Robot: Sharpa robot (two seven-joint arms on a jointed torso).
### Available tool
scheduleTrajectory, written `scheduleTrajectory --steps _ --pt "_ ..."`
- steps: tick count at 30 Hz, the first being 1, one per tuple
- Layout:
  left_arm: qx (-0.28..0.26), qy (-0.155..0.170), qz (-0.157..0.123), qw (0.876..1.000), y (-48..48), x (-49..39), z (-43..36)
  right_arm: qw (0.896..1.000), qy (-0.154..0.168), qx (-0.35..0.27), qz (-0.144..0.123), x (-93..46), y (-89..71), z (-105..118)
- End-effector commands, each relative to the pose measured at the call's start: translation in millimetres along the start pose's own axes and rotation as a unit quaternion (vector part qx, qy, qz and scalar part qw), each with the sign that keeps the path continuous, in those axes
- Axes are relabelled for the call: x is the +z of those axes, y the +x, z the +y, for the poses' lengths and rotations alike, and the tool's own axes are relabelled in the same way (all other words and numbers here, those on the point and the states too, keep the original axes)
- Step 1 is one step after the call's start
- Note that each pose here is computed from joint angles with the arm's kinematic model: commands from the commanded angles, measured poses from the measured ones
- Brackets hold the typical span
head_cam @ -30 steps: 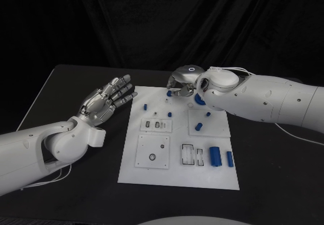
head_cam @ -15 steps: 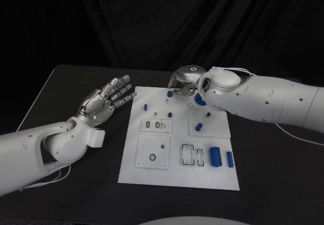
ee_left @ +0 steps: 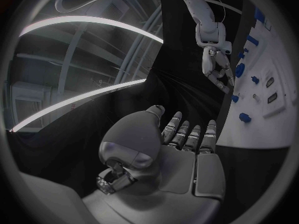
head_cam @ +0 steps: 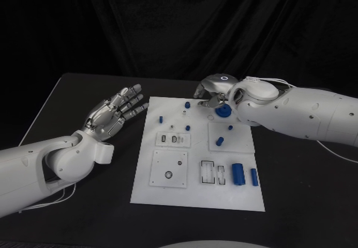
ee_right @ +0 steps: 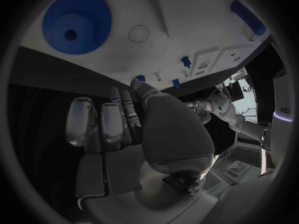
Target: Assemble the parts on the task board
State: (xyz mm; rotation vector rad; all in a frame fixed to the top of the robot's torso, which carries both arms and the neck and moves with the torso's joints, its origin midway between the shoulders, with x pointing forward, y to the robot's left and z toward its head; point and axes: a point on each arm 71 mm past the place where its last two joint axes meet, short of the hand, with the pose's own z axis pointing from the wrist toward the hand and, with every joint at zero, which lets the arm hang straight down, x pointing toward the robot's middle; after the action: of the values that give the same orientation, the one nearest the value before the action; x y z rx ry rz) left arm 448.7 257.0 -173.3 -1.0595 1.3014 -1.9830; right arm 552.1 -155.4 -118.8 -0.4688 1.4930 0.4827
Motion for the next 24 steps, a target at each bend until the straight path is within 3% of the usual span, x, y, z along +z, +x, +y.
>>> scheduleTrajectory --steps 1,6,13,24 --pt "-0.002 0.019 0.005 1.0 0.8 -0.6 -3.7 0.999 0.014 0.002 -0.032 -11.5 -11.7 -9.4" --pt "-0.002 0.018 0.005 1.0 0.4 -1.4 -4.1 0.999 0.032 0.004 -0.03 -33.0 -15.9 -25.9" --pt "-0.003 0.018 0.005 1.0 -0.2 -1.5 -4.2 0.998 0.059 0.005 -0.008 -52.3 -9.8 -44.0" --pt "-0.004 0.018 0.007 1.0 -0.3 -0.7 -3.8 0.996 0.084 -0.002 0.007 -63.7 -0.2 -56.3"
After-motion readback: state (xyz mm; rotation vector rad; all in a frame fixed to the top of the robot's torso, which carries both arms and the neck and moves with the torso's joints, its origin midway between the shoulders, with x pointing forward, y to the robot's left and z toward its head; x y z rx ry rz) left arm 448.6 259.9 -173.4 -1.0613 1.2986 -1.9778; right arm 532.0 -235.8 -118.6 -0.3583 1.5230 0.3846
